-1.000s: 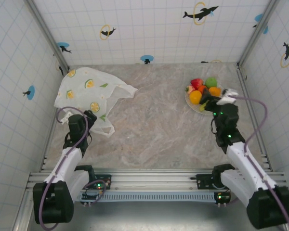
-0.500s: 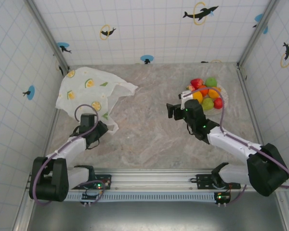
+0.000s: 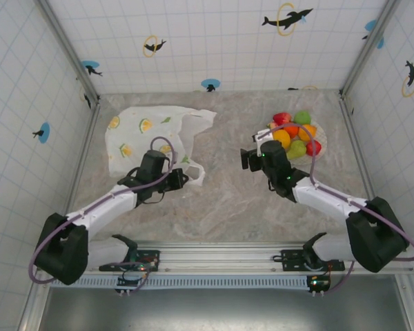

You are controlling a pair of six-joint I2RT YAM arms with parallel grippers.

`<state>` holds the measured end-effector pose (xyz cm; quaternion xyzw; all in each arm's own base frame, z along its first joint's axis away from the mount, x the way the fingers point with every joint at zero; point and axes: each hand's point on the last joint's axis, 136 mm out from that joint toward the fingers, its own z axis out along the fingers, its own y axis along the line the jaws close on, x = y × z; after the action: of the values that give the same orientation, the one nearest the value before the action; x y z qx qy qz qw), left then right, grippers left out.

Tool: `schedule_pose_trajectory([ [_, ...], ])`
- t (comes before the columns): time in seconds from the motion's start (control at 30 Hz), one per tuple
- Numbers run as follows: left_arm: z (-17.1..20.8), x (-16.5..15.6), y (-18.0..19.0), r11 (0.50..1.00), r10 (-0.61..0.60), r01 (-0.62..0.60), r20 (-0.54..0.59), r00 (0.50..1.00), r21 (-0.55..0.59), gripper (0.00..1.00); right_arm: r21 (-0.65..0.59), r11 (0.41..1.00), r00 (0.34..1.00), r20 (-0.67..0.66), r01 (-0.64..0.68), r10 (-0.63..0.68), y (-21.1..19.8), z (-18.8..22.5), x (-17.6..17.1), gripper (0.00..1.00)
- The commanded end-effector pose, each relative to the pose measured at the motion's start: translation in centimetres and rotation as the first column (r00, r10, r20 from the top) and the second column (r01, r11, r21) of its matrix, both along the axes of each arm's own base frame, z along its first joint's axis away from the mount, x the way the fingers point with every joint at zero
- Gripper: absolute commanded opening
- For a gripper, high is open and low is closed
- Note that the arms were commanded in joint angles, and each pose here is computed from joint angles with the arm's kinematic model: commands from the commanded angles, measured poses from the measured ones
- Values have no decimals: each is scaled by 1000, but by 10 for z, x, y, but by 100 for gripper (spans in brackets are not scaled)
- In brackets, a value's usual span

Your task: Place the fruits into the plastic bag

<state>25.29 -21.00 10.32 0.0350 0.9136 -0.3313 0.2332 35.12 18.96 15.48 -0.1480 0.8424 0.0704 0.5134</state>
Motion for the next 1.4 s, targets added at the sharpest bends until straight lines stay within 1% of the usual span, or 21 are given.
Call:
schedule_pose_trajectory([
  [0.0, 9, -26, 0, 995, -95, 96, -18, 995, 27, 0, -80, 994, 996, 37, -77, 80, 7, 11, 18, 100],
  [0.1, 9, -35, 18, 993, -60, 61, -14, 998, 96, 0, -145, 978, 988, 27, -148, 153, 19, 5, 29, 100],
  [0.17, 10, -38, 27, 992, -35, 35, -2, 999, 121, 0, -162, 969, 981, 13, -188, 192, 29, -2, 38, 100],
  [0.23, 14, -39, 31, 993, -19, 17, 13, 1000, 119, 0, -145, 955, 966, -34, -258, 256, 47, -12, 42, 100],
  [0.3, 19, -39, 30, 995, -16, 13, 32, 999, 101, 0, -106, 930, 936, -76, -351, 345, 71, -24, 39, 100],
  [0.37, 22, -40, 29, 995, -21, 17, 39, 999, 96, 0, -96, 914, 919, -74, -393, 387, 86, -34, 39, 100],
  [0.43, 23, -41, 30, 994, -29, 25, 42, 999, 104, 0, -98, 911, 916, -55, -401, 397, 96, -38, 46, 100],
  [0.6, 19, -44, 34, 990, -39, 35, 30, 999, 135, 0, -108, 927, 933, -28, -360, 359, 107, -43, 89, 100],
  [0.7, 16, -45, 35, 990, -35, 31, 27, 999, 139, 0, -107, 931, 937, -16, -349, 349, 114, -51, 109, 100],
  [0.77, 16, -45, 36, 990, -35, 31, 28, 999, 139, 0, -112, 934, 941, -17, -338, 338, 118, -57, 120, 100],
  [0.87, 13, -46, 37, 989, -37, 33, 24, 999, 147, 0, -95, 924, 929, -24, -369, 369, 130, -66, 130, 99],
  [0.93, 12, -46, 38, 987, -39, 35, 26, 999, 155, 0, -85, 917, 921, -42, -389, 387, 137, -76, 134, 91],
  [0.97, 12, -45, 38, 987, -38, 32, 31, 999, 160, 0, -80, 914, 917, -57, -399, 395, 140, -81, 135, 79],
  [1.0, 11, -44, 40, 985, -31, 25, 34, 999, 169, 0, -78, 911, 914, -73, -405, 400, 143, -84, 137, 64],
  [1.07, 6, -42, 46, 980, -8, 1, 36, 999, 200, 0, -78, 911, 913, -92, -405, 398, 144, -85, 135, 45],
  [1.1, 0, -41, 51, 973, 8, -16, 35, 999, 228, 0, -81, 912, 914, -96, -403, 395, 143, -82, 132, 38],
  [1.17, -12, -40, 64, 956, 54, -60, 31, 998, 288, 1, -84, 918, 920, -103, -388, 379, 140, -74, 122, 30],
  [1.2, -18, -39, 72, 943, 88, -93, 29, 996, 320, 10, -90, 923, 924, -116, -375, 364, 136, -71, 115, 24],
  [1.23, -21, -39, 75, 937, 103, -108, 34, 994, 332, 15, -95, 926, 927, -126, -365, 352, 134, -67, 109, 17],
  [1.3, -16, -36, 78, 937, 120, -138, 74, 990, 321, 34, -100, 932, 931, -150, -350, 333, 129, -60, 89, 5],
  [1.37, 3, -28, 83, 935, 158, -199, 157, 975, 294, 45, -101, 934, 932, -165, -342, 324, 125, -53, 69, 3],
])
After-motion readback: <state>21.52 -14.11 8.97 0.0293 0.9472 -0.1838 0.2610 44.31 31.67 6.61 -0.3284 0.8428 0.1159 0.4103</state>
